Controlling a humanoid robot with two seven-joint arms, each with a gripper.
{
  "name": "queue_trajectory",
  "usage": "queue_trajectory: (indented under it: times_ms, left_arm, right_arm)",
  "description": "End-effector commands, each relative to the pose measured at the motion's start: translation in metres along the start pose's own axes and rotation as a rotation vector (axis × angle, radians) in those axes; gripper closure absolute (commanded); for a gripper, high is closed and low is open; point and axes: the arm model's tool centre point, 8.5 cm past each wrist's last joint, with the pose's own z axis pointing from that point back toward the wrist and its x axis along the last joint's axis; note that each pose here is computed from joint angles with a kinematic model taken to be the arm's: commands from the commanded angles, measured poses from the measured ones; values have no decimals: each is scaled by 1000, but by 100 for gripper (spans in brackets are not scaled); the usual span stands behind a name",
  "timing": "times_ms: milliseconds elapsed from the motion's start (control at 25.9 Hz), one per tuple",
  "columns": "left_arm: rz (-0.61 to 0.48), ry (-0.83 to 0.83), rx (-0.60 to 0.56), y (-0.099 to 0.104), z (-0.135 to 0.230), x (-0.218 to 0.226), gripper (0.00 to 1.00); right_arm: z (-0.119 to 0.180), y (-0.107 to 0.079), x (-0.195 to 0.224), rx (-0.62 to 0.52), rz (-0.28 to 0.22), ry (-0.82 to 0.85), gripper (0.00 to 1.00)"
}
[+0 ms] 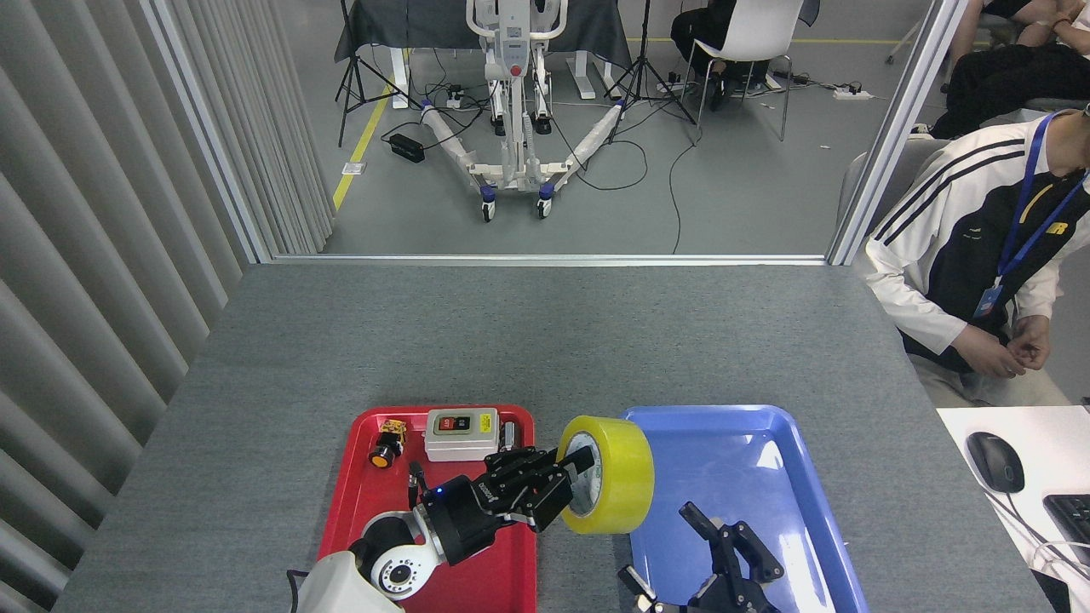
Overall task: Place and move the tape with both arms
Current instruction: 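Move the right gripper up to the tape and grasp it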
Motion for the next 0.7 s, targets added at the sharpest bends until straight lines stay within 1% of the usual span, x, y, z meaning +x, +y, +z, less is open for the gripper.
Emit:
queue_trajectory:
  times_ms: [0, 77, 193, 232, 271, 309, 348, 387, 425, 464, 503, 580, 619, 657]
  left_arm:
    - [-1, -26, -23, -10, -2, 10, 100]
    - [-4, -39, -32, -15, -3, 17, 100]
    - [-7, -42, -29, -14, -3, 18, 100]
    - [-6, -41, -30, -14, -3, 17, 100]
    - [-5, -41, -29, -14, -3, 17, 100]
    - [-5, -41, -31, -14, -3, 17, 100]
    - [-4, -40, -33, -15, -3, 17, 100]
    - [-2, -39, -36, -16, -3, 17, 100]
    - [-2, -38, -35, -16, -3, 16, 93]
    - [-2, -38, -35, -16, -3, 16, 85]
    - [-2, -38, -33, -16, -3, 16, 74]
    - [-6, -38, -28, -14, -3, 16, 46]
    - [-5, -36, -22, -13, -2, 16, 30]
    - [-5, -36, -16, -12, -2, 16, 17]
  right_arm:
    - [-15, 3, 11, -4, 8, -6, 0]
    - [-19, 3, 15, -6, 7, -12, 0]
    - [-18, 6, 18, 2, 4, -14, 2]
    - [-17, 7, 19, 5, 2, -16, 8]
    - [-16, 8, 21, 7, -3, -23, 18]
    - [-16, 8, 22, 10, -4, -25, 30]
    - [-14, 10, 24, 16, -9, -28, 45]
    - [-14, 11, 27, 21, -12, -34, 58]
    - [-12, 13, 28, 31, -12, -43, 70]
    - [-12, 13, 29, 32, -16, -50, 76]
    - [-12, 13, 30, 32, -19, -59, 80]
    - [-10, 14, 32, 34, -25, -61, 88]
    - [-10, 14, 32, 34, -25, -61, 91]
    - [-11, 13, 32, 33, -24, -62, 96]
